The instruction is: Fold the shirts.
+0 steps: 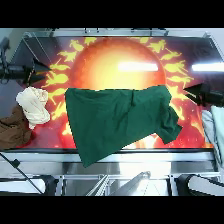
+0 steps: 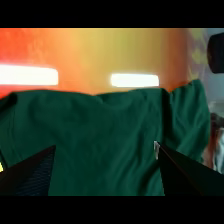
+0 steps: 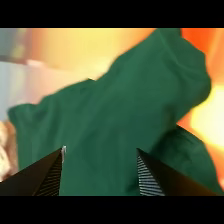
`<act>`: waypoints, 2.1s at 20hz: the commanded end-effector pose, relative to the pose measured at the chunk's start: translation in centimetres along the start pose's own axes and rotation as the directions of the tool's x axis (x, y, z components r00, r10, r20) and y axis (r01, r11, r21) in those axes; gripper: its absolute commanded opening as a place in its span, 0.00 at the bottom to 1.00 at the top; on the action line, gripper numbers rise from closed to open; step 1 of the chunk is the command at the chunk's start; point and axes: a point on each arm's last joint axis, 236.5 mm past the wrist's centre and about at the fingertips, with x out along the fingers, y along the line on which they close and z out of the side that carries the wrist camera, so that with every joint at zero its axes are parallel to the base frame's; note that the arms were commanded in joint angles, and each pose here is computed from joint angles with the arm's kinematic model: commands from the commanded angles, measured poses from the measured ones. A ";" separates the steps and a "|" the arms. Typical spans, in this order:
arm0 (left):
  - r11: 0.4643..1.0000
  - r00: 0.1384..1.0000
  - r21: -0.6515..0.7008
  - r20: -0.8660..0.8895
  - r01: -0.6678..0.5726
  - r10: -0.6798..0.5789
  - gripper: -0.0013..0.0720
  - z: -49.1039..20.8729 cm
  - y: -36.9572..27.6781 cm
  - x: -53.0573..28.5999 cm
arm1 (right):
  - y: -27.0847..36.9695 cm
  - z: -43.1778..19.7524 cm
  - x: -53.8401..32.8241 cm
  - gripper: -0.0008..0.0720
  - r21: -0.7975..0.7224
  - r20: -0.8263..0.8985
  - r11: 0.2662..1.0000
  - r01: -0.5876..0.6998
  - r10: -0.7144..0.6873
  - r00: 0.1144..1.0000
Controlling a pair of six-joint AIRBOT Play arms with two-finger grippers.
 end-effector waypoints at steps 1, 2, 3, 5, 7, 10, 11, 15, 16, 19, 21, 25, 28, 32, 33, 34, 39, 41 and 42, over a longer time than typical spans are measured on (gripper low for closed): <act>0.975 0.964 -0.214 -0.242 0.056 -0.108 0.98 -8.4 0.9 0.3 | -4.8 -2.3 -0.9 0.71 -0.056 -0.118 0.984 0.166 -0.172 0.978; 0.967 0.954 -0.253 -0.284 0.026 -0.100 0.98 -11.2 1.4 1.0 | -6.1 -2.9 -1.0 0.71 -0.074 -0.142 0.974 0.214 -0.222 0.965; 0.959 0.941 -0.284 -0.329 -0.021 -0.076 0.98 -14.1 2.1 1.5 | -7.0 -3.3 -1.0 0.71 -0.083 -0.158 0.965 0.247 -0.258 0.953; 0.934 0.905 -0.333 -0.425 -0.127 -0.029 0.98 -19.8 3.2 2.3 | -8.3 -3.2 -0.9 0.71 -0.060 -0.156 0.955 0.291 -0.297 0.942; 0.910 0.875 -0.353 -0.484 -0.217 0.021 0.98 -24.2 3.7 2.9 | -8.8 -2.6 -0.9 0.71 -0.060 -0.131 0.949 0.309 -0.314 0.940; 0.888 0.842 -0.376 -0.539 -0.265 0.023 0.98 -29.3 2.8 3.7 | -9.3 -1.5 -0.9 0.71 -0.062 -0.084 0.940 0.335 -0.339 0.937; 0.882 0.840 -0.378 -0.542 -0.282 0.036 0.98 -30.5 2.7 4.1 | -9.5 -1.1 -0.9 0.71 -0.060 -0.068 0.938 0.342 -0.346 0.936; 0.839 0.837 -0.404 -0.537 -0.364 0.105 0.97 -34.5 3.7 5.9 | -10.1 -0.1 -1.1 0.71 -0.062 -0.025 0.926 0.372 -0.374 0.927; 0.834 0.823 -0.400 -0.557 -0.380 0.108 0.97 -35.7 3.9 6.2 | -10.2 0.0 -1.1 0.71 -0.061 -0.023 0.926 0.374 -0.376 0.926; 0.818 0.766 -0.380 -0.632 -0.433 0.112 0.97 -38.7 4.7 7.4 | -10.8 -0.4 -0.8 0.71 -0.049 -0.040 0.927 0.372 -0.374 0.927; 0.823 0.740 -0.344 -0.660 -0.453 0.131 0.97 -39.0 5.2 8.8 | -11.2 -0.7 -0.5 0.71 -0.041 -0.053 0.928 0.371 -0.372 0.927; 0.876 0.705 -0.205 -0.683 -0.436 0.191 0.77 -37.8 4.6 11.8 | -11.1 -1.0 -0.1 0.71 -0.045 -0.063 0.930 0.364 -0.366 0.929; 0.908 0.713 -0.113 -0.660 -0.404 0.235 0.35 -35.6 3.7 13.8 | -11.0 -1.3 0.1 0.71 -0.041 -0.077 0.934 0.355 -0.358 0.931; 0.915 0.714 -0.081 -0.654 -0.395 0.251 0.04 -34.6 3.9 14.1 | -11.4 -4.2 1.2 0.71 0.007 -0.195 0.952 0.306 -0.299 0.934; 0.913 0.721 -0.095 -0.648 -0.398 0.247 0.04 -34.3 4.1 13.9 | -11.7 -5.3 1.7 0.71 0.030 -0.238 0.957 0.290 -0.275 0.932; 0.910 0.725 -0.110 -0.646 -0.400 0.240 0.04 -34.0 4.4 13.7 | -11.9 -6.4 2.2 0.71 0.058 -0.277 0.961 0.270 -0.244 0.929; 0.905 0.730 -0.159 -0.652 -0.395 0.205 0.04 -33.4 4.9 12.5 | -11.6 -9.8 4.2 0.66 0.132 -0.396 0.974 0.186 -0.120 0.911; 0.906 0.733 -0.160 -0.648 -0.393 0.204 0.04 -33.2 5.0 12.5 | -10.9 -10.5 5.0 0.61 0.118 -0.422 0.978 0.174 -0.110 0.900; 0.908 0.735 -0.155 -0.647 -0.390 0.205 0.04 -33.2 5.0 12.5 | -10.4 -10.9 5.4 0.57 0.106 -0.439 0.980 0.168 -0.105 0.893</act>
